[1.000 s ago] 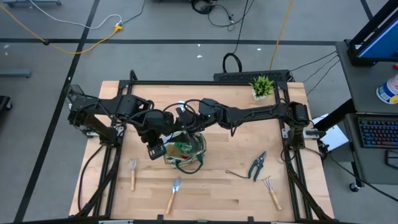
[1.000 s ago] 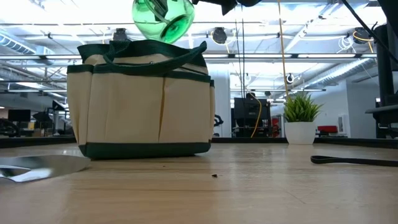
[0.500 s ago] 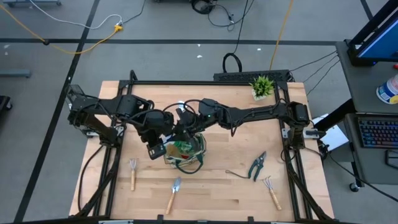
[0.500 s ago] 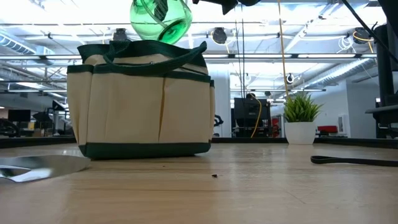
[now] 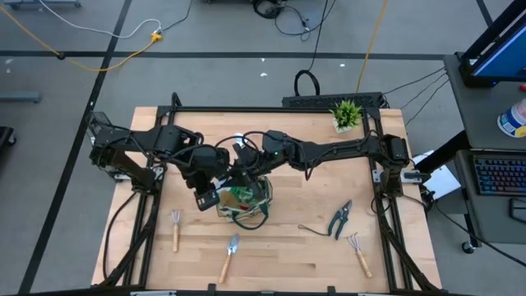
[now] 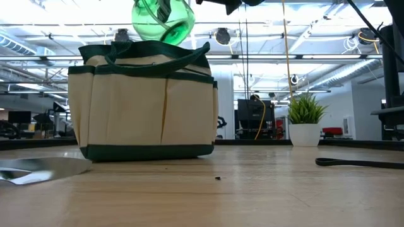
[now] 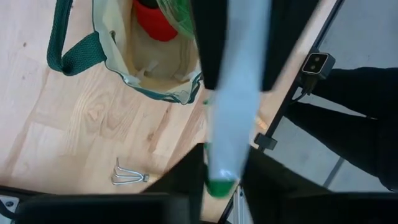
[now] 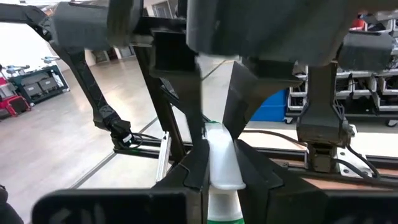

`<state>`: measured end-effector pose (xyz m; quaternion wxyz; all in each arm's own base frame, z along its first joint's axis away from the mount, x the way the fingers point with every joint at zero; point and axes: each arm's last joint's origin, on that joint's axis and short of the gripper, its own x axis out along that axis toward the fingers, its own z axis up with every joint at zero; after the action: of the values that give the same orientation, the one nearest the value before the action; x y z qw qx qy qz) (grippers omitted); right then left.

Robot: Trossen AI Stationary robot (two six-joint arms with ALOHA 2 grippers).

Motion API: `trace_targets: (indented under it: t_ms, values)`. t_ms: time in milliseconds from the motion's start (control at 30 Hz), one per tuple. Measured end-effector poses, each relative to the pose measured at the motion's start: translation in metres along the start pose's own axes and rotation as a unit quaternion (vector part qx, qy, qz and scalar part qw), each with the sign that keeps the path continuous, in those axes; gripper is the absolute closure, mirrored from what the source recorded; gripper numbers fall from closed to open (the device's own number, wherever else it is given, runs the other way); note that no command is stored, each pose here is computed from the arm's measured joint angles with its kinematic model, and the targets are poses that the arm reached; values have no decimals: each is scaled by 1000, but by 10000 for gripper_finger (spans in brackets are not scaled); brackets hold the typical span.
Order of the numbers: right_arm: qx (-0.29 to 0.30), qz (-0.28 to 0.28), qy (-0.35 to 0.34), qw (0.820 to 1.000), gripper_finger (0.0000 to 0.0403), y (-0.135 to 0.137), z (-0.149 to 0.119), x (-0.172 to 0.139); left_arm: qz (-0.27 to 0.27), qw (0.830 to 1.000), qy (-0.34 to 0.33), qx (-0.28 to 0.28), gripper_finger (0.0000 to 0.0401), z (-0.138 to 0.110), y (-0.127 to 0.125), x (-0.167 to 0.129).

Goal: Pick & Place Garden tools in Gardening bag
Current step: Put the spray bottle into the gardening bag

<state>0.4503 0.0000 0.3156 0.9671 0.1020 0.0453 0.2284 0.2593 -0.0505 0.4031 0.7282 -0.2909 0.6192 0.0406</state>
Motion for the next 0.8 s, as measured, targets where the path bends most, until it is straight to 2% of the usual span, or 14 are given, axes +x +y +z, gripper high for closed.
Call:
trace_targets:
  t_ms: [167,300,500,700,800]
  values:
    - [7,-5,1,1000,360,-1,-1,0,-6,1000,-1,16,221,-2,0,-3]
    - [10,-15,-1,1000,360,-1,0,0,-11,1000,-9,21,193,-7,2,-8]
    - [8,-28,-9,1000,360,-3,1,-1,-20,998,-35,39,195,-19,7,-24]
    - [7,-66,-29,997,359,-6,4,-1,-22,993,-92,67,208,-45,16,-51]
    - [-2,-77,-50,996,359,-4,7,0,-14,990,-130,54,210,-59,21,-64]
